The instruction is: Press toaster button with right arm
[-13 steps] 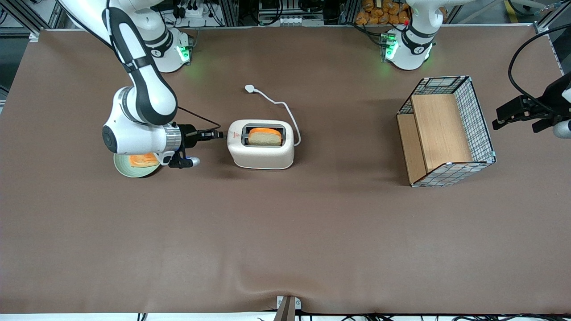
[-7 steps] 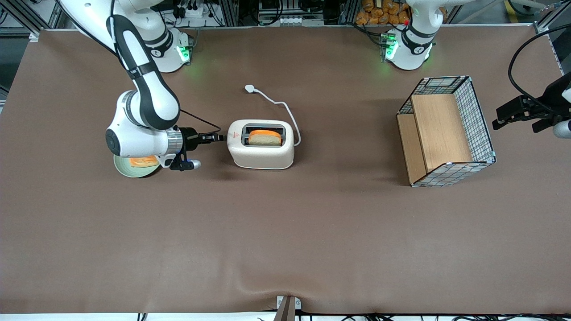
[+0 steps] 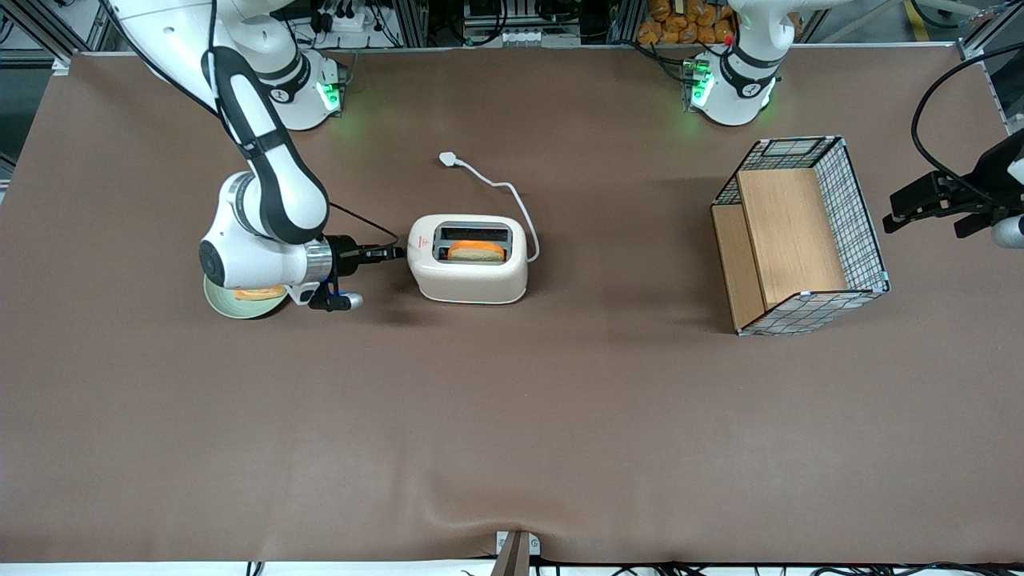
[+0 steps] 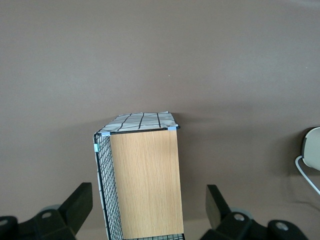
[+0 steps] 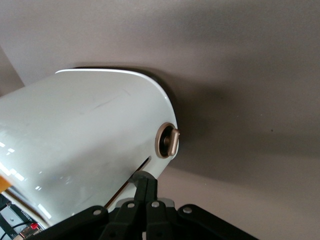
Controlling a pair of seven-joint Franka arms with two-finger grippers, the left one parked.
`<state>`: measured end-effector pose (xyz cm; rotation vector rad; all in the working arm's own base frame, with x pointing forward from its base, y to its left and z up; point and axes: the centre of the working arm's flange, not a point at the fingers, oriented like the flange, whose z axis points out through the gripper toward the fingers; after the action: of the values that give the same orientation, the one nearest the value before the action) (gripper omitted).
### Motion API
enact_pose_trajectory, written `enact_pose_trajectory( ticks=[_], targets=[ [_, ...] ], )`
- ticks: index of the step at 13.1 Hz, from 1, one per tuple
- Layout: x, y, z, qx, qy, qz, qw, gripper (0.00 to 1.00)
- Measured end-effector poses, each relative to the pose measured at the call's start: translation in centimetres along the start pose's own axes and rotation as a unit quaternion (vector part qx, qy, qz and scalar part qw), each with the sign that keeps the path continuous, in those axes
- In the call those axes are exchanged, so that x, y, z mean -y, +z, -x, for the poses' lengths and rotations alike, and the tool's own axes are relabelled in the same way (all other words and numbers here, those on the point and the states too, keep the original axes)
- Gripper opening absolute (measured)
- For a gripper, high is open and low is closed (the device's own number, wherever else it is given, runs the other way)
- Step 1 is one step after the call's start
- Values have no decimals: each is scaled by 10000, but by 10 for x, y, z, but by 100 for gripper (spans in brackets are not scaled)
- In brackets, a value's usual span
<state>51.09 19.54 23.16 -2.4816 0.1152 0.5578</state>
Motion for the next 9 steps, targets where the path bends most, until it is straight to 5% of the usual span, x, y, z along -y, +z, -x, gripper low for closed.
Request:
enact_pose_trajectory(
  ticks=[9],
  targets=[
    [-7, 10, -6, 10, 56, 17, 10000, 1]
  ],
)
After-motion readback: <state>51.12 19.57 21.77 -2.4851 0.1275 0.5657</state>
